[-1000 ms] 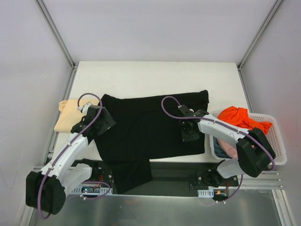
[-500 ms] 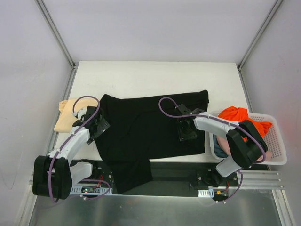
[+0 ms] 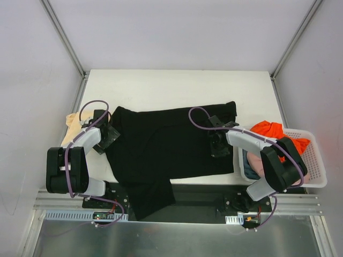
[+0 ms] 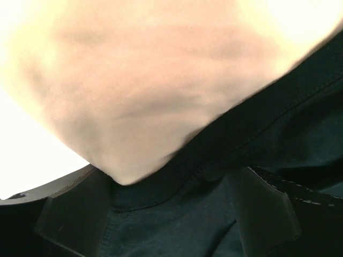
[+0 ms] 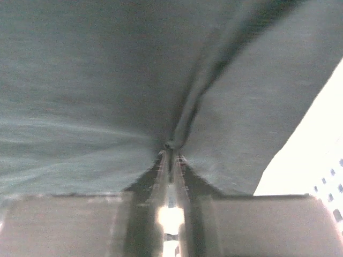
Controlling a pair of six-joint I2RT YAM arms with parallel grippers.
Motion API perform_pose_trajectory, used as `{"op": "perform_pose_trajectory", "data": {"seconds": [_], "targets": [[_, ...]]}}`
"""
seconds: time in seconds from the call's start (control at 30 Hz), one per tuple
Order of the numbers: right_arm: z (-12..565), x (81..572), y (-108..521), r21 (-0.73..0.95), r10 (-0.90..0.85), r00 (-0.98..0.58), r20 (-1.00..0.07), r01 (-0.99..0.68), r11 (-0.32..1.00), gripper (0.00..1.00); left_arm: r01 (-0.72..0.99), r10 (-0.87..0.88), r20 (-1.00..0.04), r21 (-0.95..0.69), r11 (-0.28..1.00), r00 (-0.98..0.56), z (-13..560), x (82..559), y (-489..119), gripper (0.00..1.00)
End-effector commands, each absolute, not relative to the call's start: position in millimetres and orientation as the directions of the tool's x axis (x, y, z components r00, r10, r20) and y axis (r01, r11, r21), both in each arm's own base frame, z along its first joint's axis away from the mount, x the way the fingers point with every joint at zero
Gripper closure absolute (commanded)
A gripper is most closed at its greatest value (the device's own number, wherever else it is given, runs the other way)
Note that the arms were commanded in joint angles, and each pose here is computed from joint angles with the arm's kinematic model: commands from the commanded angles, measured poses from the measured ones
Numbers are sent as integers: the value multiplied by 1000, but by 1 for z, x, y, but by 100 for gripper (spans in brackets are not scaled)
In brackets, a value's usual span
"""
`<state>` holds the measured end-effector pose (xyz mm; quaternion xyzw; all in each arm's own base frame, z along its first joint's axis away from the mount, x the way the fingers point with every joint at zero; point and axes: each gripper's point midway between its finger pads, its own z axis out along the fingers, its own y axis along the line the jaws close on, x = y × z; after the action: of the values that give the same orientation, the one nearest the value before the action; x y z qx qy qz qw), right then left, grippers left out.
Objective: Fold and stack the t-shirts
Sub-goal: Fold the flattened tshirt in 1/3 of the way
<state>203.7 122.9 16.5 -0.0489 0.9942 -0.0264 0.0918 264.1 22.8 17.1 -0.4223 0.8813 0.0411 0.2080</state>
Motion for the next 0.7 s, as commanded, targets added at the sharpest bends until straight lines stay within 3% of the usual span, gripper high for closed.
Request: {"op": "perform_pose_trajectory", "data": {"seconds": [0.0, 0.4, 0.5, 0.67], "targets": [[26, 194, 94, -139, -64, -981, -186, -38, 990, 99, -801, -754, -407, -83, 592, -515, 12, 267, 43, 21], [72, 170, 26, -301, 99, -955, -281, 185, 936, 99, -822, -777, -401, -94, 561, -485, 20, 278, 57, 20], [82, 166, 17, -331, 120, -948, -296, 220, 918, 90, -815, -778, -391, -111, 569, -491, 21, 280, 53, 18], [87, 166, 12, -372, 121, -952, -281, 224, 901, 63, -799, -775, -397, -148, 583, -492, 30, 282, 49, 12]]}}
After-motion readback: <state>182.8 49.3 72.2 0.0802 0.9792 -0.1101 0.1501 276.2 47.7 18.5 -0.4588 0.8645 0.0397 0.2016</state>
